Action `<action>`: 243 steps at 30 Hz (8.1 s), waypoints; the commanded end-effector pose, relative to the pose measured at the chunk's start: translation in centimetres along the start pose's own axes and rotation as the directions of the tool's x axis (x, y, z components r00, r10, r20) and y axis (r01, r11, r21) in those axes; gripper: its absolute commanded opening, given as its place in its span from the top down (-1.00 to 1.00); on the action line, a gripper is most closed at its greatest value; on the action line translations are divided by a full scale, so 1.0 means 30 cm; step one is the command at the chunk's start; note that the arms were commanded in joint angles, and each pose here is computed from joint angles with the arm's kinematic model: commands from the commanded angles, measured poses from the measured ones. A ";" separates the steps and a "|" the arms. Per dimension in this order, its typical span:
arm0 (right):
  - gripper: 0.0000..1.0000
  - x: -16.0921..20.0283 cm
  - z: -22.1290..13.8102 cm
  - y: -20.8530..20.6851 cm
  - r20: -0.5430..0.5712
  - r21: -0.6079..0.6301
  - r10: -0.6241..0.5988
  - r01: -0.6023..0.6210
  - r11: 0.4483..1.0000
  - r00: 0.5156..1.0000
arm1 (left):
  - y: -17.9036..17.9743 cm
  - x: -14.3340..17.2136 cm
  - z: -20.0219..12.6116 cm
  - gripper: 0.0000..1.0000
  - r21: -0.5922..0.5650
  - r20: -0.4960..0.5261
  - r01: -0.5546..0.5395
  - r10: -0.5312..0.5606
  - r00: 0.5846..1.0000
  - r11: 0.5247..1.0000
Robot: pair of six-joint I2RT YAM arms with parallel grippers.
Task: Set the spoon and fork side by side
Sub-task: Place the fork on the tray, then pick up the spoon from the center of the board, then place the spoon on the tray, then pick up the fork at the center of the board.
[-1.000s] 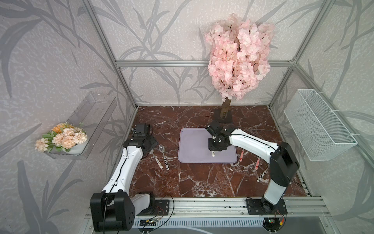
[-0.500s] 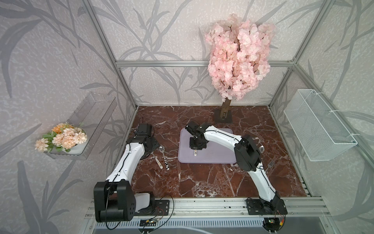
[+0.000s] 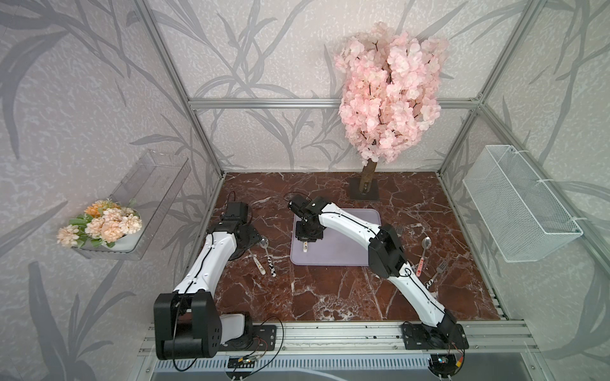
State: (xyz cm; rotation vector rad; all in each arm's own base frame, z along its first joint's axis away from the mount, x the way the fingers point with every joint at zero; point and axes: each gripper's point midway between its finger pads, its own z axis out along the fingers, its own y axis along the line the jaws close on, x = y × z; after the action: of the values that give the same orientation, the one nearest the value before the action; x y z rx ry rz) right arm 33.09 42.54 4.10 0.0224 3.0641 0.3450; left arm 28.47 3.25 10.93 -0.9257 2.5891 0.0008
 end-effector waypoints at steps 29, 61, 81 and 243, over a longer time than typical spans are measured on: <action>0.42 0.040 0.040 -0.027 -0.043 0.041 -0.039 0.041 0.998 0.998 | -0.001 0.035 -0.011 -0.60 0.036 -0.025 -0.014 0.014 1.000 0.999; 0.17 0.046 -0.453 0.113 0.298 -0.152 -0.255 0.309 0.939 0.920 | 0.125 0.200 0.058 -0.51 -0.122 -0.132 0.214 -0.229 0.964 0.969; 0.19 0.078 -0.399 -0.475 0.335 -0.035 -0.073 0.090 0.995 0.939 | 0.096 0.236 0.207 -0.24 -0.135 -0.210 0.208 -0.233 0.950 0.969; 0.08 0.480 -0.391 -1.504 0.227 0.197 0.755 -0.788 0.583 0.615 | -0.632 0.204 -0.193 -0.13 0.426 0.136 -0.358 0.332 0.933 0.831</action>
State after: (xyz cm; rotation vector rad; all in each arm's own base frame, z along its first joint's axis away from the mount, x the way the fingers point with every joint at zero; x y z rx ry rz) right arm 20.13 -4.18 5.33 1.2934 2.6850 -0.0529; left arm 32.78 -14.43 15.40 -0.3269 2.5469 -0.3063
